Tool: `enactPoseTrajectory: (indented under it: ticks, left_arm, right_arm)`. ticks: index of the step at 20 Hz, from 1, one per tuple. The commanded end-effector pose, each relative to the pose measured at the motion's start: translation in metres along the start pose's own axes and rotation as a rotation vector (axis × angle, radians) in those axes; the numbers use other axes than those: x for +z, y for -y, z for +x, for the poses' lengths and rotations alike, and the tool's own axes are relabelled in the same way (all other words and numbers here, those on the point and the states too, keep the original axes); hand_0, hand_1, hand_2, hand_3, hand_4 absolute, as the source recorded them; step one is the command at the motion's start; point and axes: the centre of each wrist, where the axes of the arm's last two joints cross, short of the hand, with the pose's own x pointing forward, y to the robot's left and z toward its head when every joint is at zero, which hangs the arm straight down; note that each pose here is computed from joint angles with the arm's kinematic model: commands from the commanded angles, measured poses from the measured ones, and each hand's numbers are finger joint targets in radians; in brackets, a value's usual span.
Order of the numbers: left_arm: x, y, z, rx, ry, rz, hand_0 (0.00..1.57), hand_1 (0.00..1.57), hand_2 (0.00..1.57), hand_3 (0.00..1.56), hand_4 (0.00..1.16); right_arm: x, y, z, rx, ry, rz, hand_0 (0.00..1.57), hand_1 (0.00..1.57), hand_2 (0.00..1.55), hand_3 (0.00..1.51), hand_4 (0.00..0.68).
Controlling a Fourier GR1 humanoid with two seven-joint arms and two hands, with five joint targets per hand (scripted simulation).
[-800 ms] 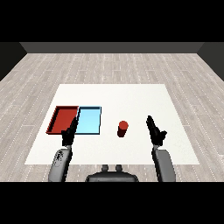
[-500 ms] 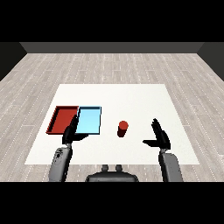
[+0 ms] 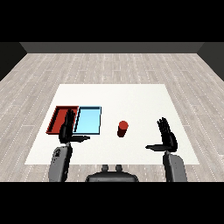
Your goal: Pick the red can and put it in the red box
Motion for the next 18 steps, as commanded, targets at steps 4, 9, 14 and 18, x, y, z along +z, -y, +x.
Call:
enactPoseTrajectory:
  ticks: [4, 9, 14, 18]
  left_arm:
    - [0.0050, -0.002, -0.001, -0.003, 0.048, 0.002, 0.00, 0.00, 0.00, 0.00, 0.00]
    - [0.0152, 0.022, -0.021, -0.010, 0.089, -0.001, 0.00, 0.00, 0.00, 0.00, 0.00]
    - [0.0091, -0.003, -0.011, -0.017, 0.040, 0.014, 0.00, 0.00, 0.00, 0.00, 0.00]
    - [-0.0025, -0.010, -0.002, -0.017, 0.037, 0.017, 0.00, 0.00, 0.00, 0.00, 0.00]
  right_arm:
    - [-0.001, 0.012, -0.005, -0.009, 0.050, -0.002, 0.00, 0.00, 0.00, 0.00, 0.000]
    - [0.011, 0.016, 0.009, -0.007, 0.018, 0.003, 0.00, 0.00, 0.00, 0.00, 0.000]
    - [-0.022, 0.010, 0.001, -0.018, 0.019, 0.030, 0.00, 0.00, 0.00, 0.00, 0.000]
    - [-0.042, -0.017, -0.003, -0.051, 0.023, 0.045, 0.00, 0.00, 0.00, 0.00, 0.000]
